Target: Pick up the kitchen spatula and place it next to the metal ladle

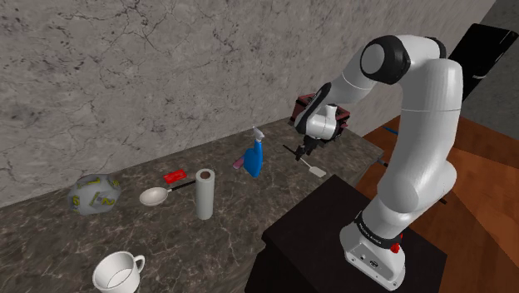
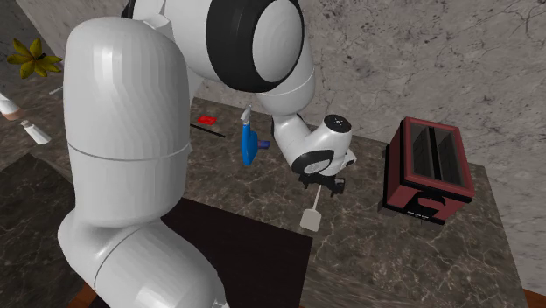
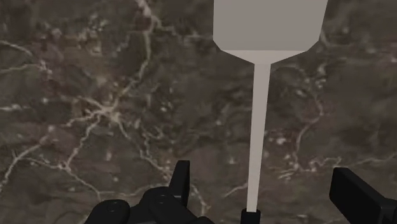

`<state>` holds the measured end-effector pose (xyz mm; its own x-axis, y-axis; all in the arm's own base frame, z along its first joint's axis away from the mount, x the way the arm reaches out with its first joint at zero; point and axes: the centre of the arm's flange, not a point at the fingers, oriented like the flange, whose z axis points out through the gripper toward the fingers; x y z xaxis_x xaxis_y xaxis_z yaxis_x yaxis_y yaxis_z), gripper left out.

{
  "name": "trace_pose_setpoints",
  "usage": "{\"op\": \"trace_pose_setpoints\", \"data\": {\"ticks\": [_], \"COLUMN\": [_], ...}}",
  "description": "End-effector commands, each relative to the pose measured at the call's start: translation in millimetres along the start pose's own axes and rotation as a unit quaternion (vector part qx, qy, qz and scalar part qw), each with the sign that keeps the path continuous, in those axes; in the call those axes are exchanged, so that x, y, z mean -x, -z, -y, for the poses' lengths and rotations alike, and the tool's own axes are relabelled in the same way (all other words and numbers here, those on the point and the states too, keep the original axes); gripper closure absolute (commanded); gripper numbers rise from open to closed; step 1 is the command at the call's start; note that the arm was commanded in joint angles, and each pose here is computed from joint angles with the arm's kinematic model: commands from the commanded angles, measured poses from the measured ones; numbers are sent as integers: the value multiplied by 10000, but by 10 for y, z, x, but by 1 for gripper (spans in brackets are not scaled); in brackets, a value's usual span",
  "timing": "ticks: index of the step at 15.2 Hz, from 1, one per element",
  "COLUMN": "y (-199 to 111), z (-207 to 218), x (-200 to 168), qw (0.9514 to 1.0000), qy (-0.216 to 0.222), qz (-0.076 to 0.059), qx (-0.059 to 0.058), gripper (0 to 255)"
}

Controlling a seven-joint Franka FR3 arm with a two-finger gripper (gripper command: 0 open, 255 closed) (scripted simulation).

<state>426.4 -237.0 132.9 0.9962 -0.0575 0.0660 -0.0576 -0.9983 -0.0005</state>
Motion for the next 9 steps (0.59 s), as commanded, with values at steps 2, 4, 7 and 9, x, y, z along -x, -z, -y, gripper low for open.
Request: {"op": "trace_pose_setpoints", "data": {"ticks": [2,4,7,9], "y": [-35,-35,-34,-34], "z": [-3,-3,-3,-3], "x": [5,5,5,5], "qw": [10000,10000,10000,10000], "qy": [0,0,0,0], "qz": [-2,-2,-2,-2], "qx": [0,0,0,0], "gripper": [0,0,0,255]}}
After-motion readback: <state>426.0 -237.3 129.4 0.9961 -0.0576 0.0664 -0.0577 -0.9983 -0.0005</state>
